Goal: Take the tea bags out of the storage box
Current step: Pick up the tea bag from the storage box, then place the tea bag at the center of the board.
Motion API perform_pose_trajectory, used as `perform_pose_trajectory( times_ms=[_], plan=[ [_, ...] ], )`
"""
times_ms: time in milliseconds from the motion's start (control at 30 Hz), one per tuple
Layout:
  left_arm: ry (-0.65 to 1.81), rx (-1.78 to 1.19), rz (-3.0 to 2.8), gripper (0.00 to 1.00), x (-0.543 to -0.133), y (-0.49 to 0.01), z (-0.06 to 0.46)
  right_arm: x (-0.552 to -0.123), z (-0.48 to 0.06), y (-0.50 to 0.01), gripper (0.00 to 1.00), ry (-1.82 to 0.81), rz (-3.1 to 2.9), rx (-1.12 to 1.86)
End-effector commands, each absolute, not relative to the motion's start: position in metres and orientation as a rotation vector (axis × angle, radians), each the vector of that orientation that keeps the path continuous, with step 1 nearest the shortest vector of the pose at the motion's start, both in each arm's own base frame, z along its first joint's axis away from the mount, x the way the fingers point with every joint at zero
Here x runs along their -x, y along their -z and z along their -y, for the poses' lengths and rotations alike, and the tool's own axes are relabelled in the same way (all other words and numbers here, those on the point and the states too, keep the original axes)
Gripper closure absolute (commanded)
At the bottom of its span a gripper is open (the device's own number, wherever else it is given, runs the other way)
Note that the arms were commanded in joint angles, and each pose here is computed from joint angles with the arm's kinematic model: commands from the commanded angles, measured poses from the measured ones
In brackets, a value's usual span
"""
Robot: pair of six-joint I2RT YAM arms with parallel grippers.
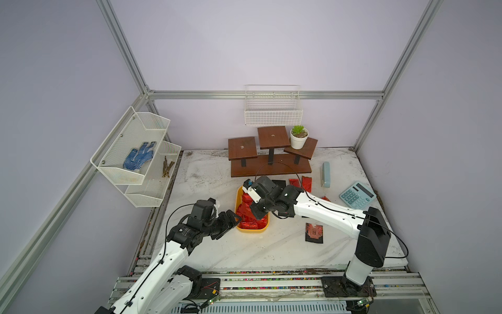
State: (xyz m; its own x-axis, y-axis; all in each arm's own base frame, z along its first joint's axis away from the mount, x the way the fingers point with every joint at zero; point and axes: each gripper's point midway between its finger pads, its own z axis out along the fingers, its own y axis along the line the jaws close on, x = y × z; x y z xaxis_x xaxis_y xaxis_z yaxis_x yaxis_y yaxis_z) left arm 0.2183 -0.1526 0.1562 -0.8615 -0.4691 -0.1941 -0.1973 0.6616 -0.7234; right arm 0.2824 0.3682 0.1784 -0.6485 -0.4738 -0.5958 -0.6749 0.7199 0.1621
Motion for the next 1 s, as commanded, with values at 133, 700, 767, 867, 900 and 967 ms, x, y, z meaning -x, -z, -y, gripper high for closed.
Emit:
perform_pose_trajectory(
  times_ms=[133, 700, 767, 867, 900, 967],
  plan=[
    [1.077, 0.433, -2.469, 0.23, -0.23, -0.178, 0.171, -0.293, -0.325, -0.209, 1.0, -0.648, -2.399, 0.588],
    [1.089, 0.327, -2.467, 0.24, -0.231, -0.181, 0.219, -0.252, -0.194, -0.16, 1.0, -0.798, -2.406, -0.088],
    [1.085, 0.327, -2.462, 0.24, -0.231, -0.182, 0.219, -0.25, -0.188, -0.145, 1.0, -0.825, -2.415, -0.163],
    [1.085, 0.328, -2.451, 0.24, -0.23, -0.184, 0.218, -0.249, -0.18, -0.127, 1.0, -0.868, -2.421, -0.278],
    [1.084, 0.33, -2.45, 0.24, -0.229, -0.184, 0.217, -0.249, -0.179, -0.124, 1.0, -0.887, -2.416, -0.307],
    [1.087, 0.334, -2.445, 0.24, -0.228, -0.184, 0.216, -0.248, -0.175, -0.114, 1.0, -0.92, -2.412, -0.375]
  ],
)
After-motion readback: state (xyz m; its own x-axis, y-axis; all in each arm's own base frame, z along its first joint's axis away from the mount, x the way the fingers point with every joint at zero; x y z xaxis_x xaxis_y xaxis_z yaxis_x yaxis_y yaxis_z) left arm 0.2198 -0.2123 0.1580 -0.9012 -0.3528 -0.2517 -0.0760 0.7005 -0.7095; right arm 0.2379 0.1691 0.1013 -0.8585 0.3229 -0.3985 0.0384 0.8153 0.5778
